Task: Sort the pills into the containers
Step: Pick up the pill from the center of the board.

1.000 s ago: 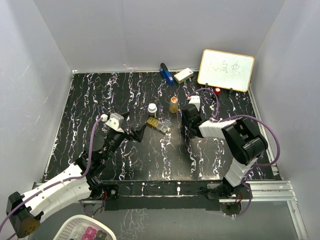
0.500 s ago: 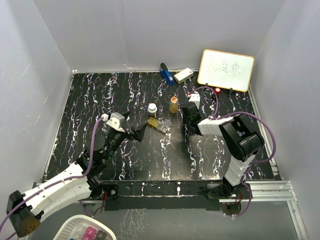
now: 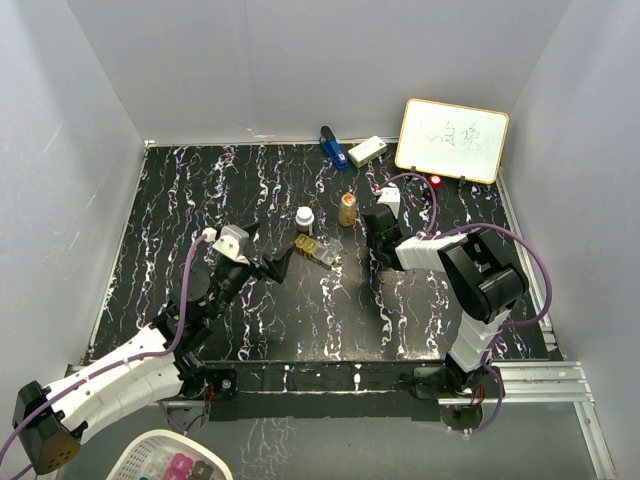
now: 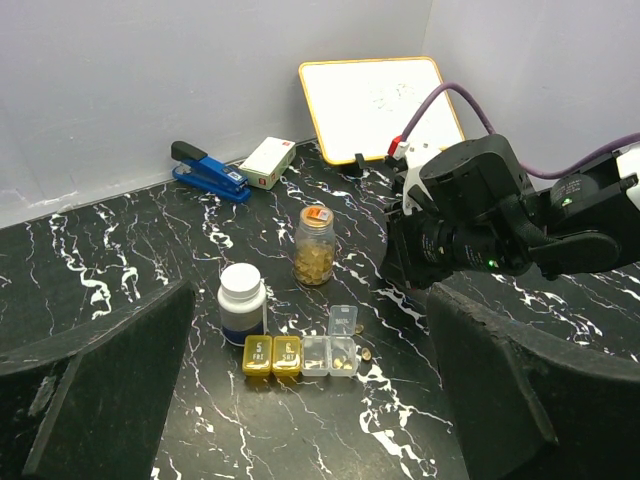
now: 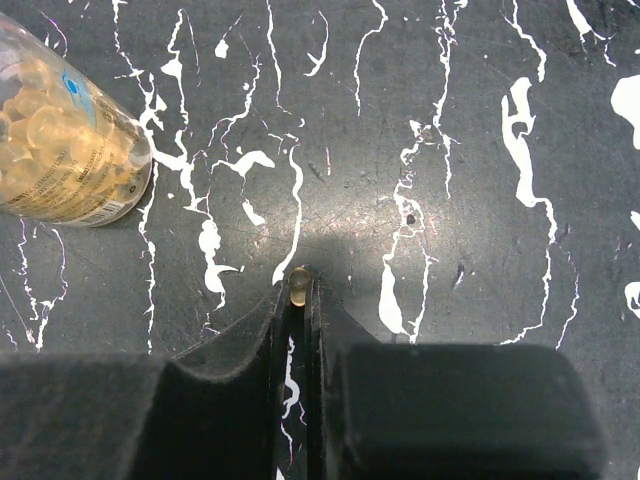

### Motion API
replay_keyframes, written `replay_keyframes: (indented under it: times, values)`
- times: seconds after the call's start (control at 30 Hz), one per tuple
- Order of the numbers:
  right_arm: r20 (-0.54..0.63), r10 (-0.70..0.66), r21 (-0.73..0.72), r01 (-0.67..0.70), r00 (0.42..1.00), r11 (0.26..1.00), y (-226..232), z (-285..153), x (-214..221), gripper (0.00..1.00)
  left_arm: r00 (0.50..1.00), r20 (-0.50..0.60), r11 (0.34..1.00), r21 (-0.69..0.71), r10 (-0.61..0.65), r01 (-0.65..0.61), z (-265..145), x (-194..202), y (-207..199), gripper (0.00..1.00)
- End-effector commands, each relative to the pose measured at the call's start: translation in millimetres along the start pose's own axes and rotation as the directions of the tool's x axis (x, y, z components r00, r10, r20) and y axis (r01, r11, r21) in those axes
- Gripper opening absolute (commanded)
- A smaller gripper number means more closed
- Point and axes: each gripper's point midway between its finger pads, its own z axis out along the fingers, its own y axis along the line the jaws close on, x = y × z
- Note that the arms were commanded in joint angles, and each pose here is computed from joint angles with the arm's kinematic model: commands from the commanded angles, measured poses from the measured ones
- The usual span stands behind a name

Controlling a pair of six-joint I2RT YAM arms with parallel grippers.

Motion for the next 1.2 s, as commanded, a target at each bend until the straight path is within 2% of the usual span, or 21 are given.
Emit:
replay_keyframes:
  times: [0.0, 0.13, 0.47, 0.6, 0.8, 0.9, 1.17]
  values:
    - [0.028, 0.021, 0.007, -0.021, 0.999, 1.0, 1.5, 4.8, -10.4, 0.05, 0.999, 0.039, 1.0, -0.006, -0.005, 0.005, 1.1, -10.9, 0.8, 0.99]
    - [0.034, 0.026, -0.001, -0.026, 0.999, 1.0, 2.2, 0.5, -15.1, 0.0, 0.999, 0.035, 1.0, -0.003, -0.004, 0.005, 2.0, -10.1, 0.1, 0.99]
    - [0.059, 0.07, -0.106, -0.063, 0.996, 0.992, 4.0, -47.0, -31.8, 0.0, 0.999, 0.037, 1.0, -0.011, -0.005, 0.006, 0.4, -10.1, 1.7, 0.99]
    - [0.052, 0.062, -0.184, -0.051, 0.997, 0.982, 16.5, -70.8, -24.1, 0.0, 0.999, 0.042, 1.0, -0.013, -0.008, 0.009, -0.8, -12.0, 2.4, 0.99]
    - [0.032, -0.067, -0.276, 0.073, 0.997, 0.958, 57.2, -105.4, 4.2, 0.0, 0.999, 0.043, 1.0, -0.024, -0.009, 0.01, -1.7, -13.0, 4.4, 0.99]
    - [0.036, -0.086, -0.324, 0.093, 0.996, 0.941, 78.4, -118.4, 9.6, 0.0, 0.999, 0.033, 1.0, -0.026, -0.013, 0.014, -1.3, -10.4, 4.4, 0.99]
    - [0.054, -0.09, -0.356, 0.103, 0.994, 0.929, 100.7, -115.7, 2.1, 0.0, 0.999, 0.04, 0.999, -0.036, -0.015, 0.017, -2.8, -11.8, 6.5, 0.99]
